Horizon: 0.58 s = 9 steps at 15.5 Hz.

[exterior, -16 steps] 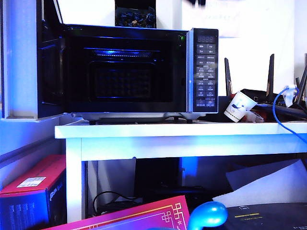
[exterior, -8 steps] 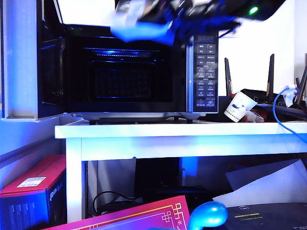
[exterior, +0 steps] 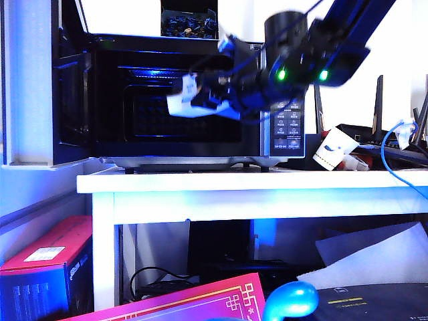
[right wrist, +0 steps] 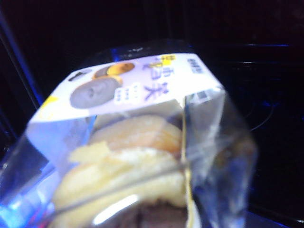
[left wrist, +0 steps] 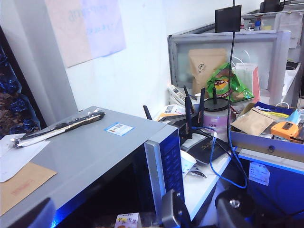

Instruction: Open the microwave door, place the box of snacks from the top of the microwave inside, then close the microwave door.

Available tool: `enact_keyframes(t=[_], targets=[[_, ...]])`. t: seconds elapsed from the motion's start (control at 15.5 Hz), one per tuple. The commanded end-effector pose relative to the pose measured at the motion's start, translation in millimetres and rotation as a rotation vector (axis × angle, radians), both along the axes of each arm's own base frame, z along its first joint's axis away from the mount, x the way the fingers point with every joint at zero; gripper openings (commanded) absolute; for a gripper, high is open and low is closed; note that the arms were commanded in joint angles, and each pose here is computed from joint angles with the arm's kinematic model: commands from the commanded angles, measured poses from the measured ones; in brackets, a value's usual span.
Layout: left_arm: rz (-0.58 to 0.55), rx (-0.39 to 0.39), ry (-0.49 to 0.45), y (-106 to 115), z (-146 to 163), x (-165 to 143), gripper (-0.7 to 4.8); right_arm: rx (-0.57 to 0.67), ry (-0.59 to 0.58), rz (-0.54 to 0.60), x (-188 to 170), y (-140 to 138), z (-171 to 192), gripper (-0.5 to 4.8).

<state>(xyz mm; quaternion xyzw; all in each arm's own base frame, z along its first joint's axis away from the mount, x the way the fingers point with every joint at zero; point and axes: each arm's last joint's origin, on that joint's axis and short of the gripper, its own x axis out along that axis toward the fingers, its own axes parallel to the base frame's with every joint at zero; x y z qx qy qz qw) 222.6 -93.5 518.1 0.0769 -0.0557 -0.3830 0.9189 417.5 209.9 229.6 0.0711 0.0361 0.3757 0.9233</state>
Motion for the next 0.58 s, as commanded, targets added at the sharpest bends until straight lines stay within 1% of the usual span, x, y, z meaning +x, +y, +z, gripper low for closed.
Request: enact_keyframes(t=[0.06, 0.13, 0.32, 0.39, 0.58], targets=[[0.000, -0.010, -0.027, 0.7, 4.2, -2.5, 4.79, 0.033, -0.074, 0.004, 12.4, 14.7, 10.2, 2.74], [0.002, -0.010, -0.026, 0.8, 4.2, -2.4, 4.79, 0.031, -0.074, 0.007, 21.6, 22.7, 9.8, 2.74], [0.002, -0.010, -0.028, 0.8, 4.3, -2.4, 4.79, 0.032, -0.074, -0.018, 44.3, 33.6, 3.4, 2.74], [0.002, -0.010, -0.028, 0.8, 4.3, -2.4, 4.79, 0.025, -0.063, -0.025, 54.7, 39.5, -4.3, 2.74], [0.014, -0.011, -0.028, 1.0, 4.3, -2.2, 4.79, 0.025, -0.062, -0.042, 70.5, 47.2, -10.3, 2.74]])
